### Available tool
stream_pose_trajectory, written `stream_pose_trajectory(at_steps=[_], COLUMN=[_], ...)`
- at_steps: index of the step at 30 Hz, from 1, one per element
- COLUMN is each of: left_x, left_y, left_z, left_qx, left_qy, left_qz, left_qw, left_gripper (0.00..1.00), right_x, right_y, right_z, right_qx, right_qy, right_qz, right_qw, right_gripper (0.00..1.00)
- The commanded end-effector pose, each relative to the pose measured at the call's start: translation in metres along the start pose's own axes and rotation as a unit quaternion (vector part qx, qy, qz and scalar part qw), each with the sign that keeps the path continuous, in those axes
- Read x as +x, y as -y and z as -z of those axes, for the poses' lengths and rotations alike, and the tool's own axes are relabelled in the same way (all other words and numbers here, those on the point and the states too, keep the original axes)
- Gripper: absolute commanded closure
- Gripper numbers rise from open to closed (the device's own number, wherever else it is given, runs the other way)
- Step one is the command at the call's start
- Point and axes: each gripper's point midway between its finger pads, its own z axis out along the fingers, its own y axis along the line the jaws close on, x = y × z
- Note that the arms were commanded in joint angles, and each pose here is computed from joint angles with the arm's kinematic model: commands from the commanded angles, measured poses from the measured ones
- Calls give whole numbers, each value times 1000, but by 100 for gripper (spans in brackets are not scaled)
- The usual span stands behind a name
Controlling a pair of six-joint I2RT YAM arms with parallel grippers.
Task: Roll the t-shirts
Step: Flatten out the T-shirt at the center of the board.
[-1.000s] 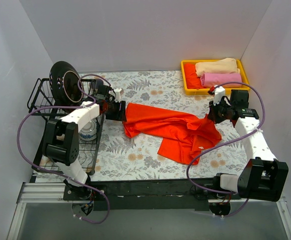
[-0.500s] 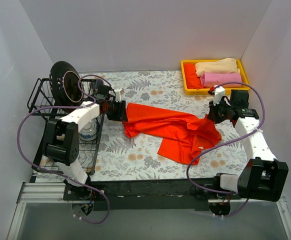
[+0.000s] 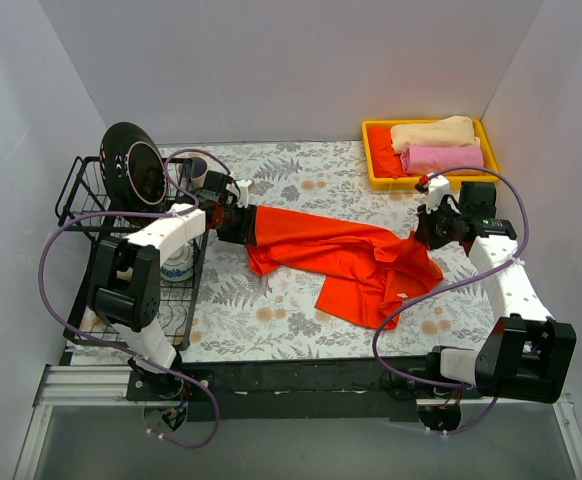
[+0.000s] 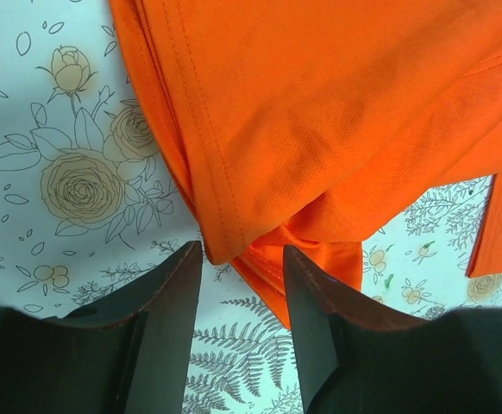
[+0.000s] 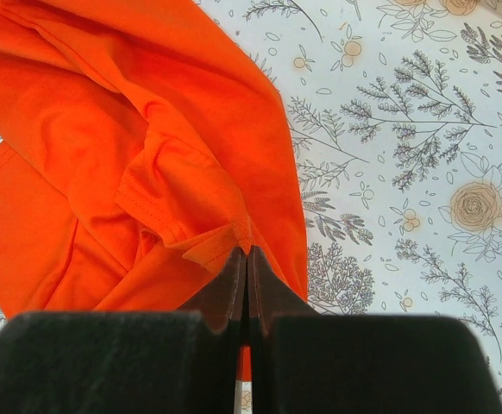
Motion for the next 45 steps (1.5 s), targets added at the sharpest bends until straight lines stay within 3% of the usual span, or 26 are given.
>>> stream_pose_trajectory(at_steps=[1, 18, 25, 31, 37, 40, 45], left_x=[-5, 4, -7, -17, -65, -111, -177], left_y=[-4, 1, 2, 1, 0, 9, 23], left_z=[7, -2, 0, 1, 22, 55, 117], left_qx=[-23, -1, -3, -5, -27, -35, -50], left_qy=[9, -13, 0, 13, 68, 128, 226], left_qz=[-15, 1, -6, -21, -74, -118, -134], left_qw=[1000, 1000, 1000, 1000, 995, 984, 964], left_gripper=[58, 66, 80, 100, 100, 100, 100], right_x=[-14, -9, -9, -10, -31, -64, -143], right_y=[3, 3, 4, 5, 21, 46, 97], right_z=[1, 0, 0, -1, 7, 24, 78], right_qx=[1, 3, 6, 7, 42, 90, 174], right_qy=[24, 22, 22, 23, 38, 57, 125], right_qz=[5, 8, 8, 10, 26, 43, 59], right_qw=[1000, 1000, 1000, 1000, 998, 993, 975], right_gripper=[99, 99, 99, 99, 99, 99, 99])
